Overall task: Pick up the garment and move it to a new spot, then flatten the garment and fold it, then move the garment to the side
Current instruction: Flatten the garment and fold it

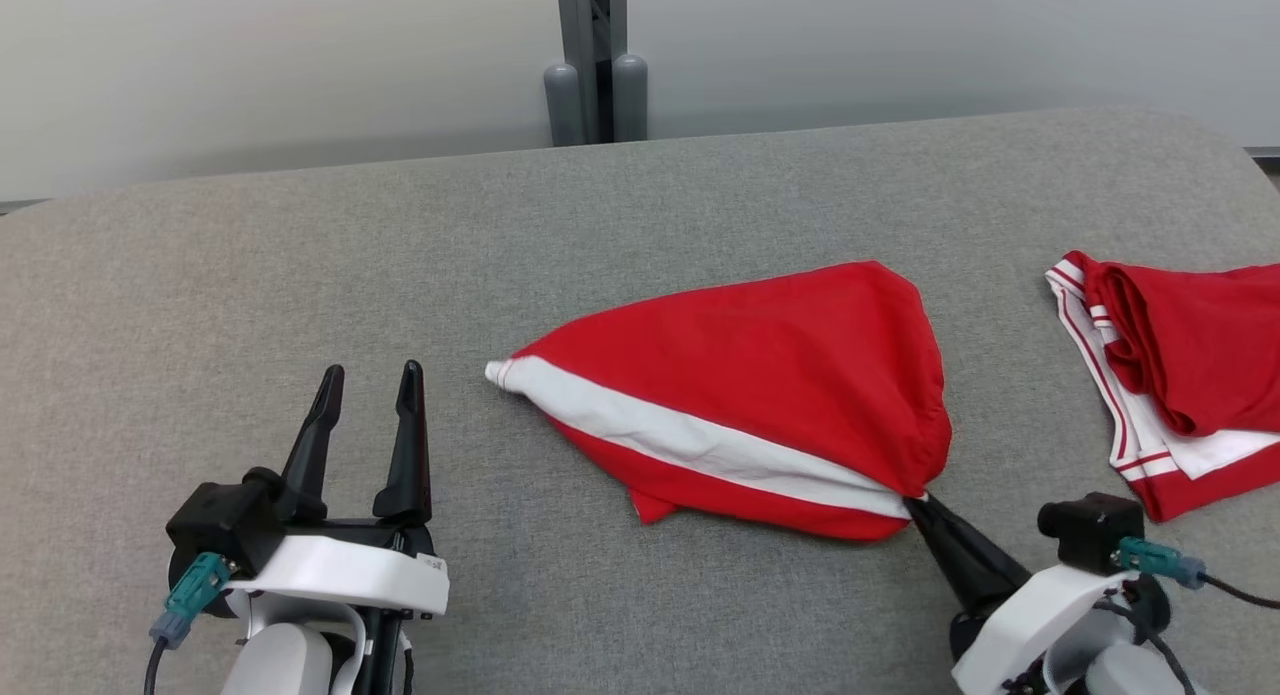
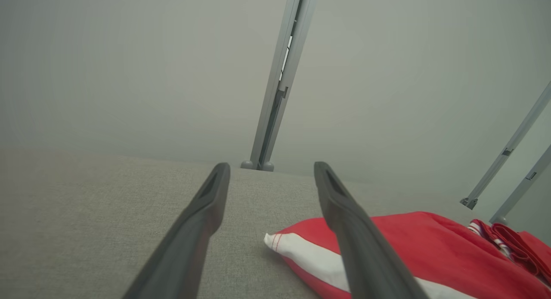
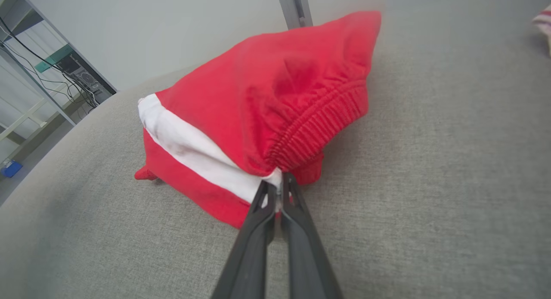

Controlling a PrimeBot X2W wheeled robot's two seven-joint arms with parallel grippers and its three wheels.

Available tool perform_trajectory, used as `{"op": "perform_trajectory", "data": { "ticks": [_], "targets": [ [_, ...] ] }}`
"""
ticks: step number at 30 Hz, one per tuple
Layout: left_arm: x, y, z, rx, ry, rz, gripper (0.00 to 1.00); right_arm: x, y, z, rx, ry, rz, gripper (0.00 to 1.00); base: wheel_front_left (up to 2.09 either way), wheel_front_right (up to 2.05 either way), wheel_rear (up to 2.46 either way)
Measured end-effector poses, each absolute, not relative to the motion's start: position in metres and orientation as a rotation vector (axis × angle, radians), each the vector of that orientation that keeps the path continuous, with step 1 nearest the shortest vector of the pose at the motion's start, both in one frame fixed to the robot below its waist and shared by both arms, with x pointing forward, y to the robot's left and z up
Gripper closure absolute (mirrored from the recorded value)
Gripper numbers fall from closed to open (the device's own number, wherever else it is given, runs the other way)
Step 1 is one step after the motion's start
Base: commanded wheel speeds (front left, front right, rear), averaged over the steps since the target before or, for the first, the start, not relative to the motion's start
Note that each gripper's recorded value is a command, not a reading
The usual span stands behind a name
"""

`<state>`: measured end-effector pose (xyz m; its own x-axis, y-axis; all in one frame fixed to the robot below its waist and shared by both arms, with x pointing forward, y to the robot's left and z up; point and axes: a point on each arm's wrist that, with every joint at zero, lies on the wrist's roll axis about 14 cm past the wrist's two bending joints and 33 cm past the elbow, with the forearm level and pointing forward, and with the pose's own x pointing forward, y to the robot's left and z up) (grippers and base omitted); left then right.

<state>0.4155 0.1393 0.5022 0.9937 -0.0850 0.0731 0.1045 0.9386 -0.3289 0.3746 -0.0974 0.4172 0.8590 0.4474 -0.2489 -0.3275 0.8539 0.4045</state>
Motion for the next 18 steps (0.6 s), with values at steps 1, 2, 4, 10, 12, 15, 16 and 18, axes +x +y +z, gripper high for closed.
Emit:
{"op": "perform_trajectory", "data": {
  "ticks": [1, 2, 4, 10, 12, 15, 16, 18],
  "targets": [
    [0.415, 0.138, 0.501, -0.340, -0.054, -0.100, 0.00, 0.376, -0.106, 0.418, 0.318, 0.339, 0.412, 1.00, 0.00, 0.00, 0.00],
    [0.415, 0.136, 0.501, -0.341, -0.051, -0.106, 0.00, 0.378, -0.115, 0.418, 0.273, 0.335, 0.406, 1.00, 0.00, 0.00, 0.00],
    [0.414, 0.130, 0.497, -0.342, -0.035, -0.119, 0.00, 0.379, -0.130, 0.419, 0.207, 0.334, 0.393, 1.00, 0.00, 0.00, 0.00],
    [0.405, 0.103, 0.458, -0.325, 0.098, -0.190, 0.00, 0.380, -0.149, 0.424, 0.142, 0.344, 0.360, 1.00, 0.00, 0.00, 0.00],
    [0.400, 0.090, 0.441, -0.303, 0.164, -0.236, 0.00, 0.380, -0.151, 0.423, 0.124, 0.353, 0.357, 1.00, 0.00, 0.00, 0.00],
    [0.405, 0.079, 0.434, -0.268, 0.191, -0.285, 0.00, 0.383, -0.151, 0.425, 0.127, 0.352, 0.351, 1.00, 0.00, 0.00, 0.00],
    [0.407, 0.076, 0.433, -0.248, 0.196, -0.305, 0.00, 0.383, -0.151, 0.425, 0.126, 0.356, 0.350, 1.00, 0.00, 0.00, 0.00],
    [0.410, 0.070, 0.428, -0.213, 0.214, -0.337, 0.00, 0.384, -0.152, 0.423, 0.122, 0.364, 0.349, 1.00, 0.00, 0.00, 0.00]
  ]
}}
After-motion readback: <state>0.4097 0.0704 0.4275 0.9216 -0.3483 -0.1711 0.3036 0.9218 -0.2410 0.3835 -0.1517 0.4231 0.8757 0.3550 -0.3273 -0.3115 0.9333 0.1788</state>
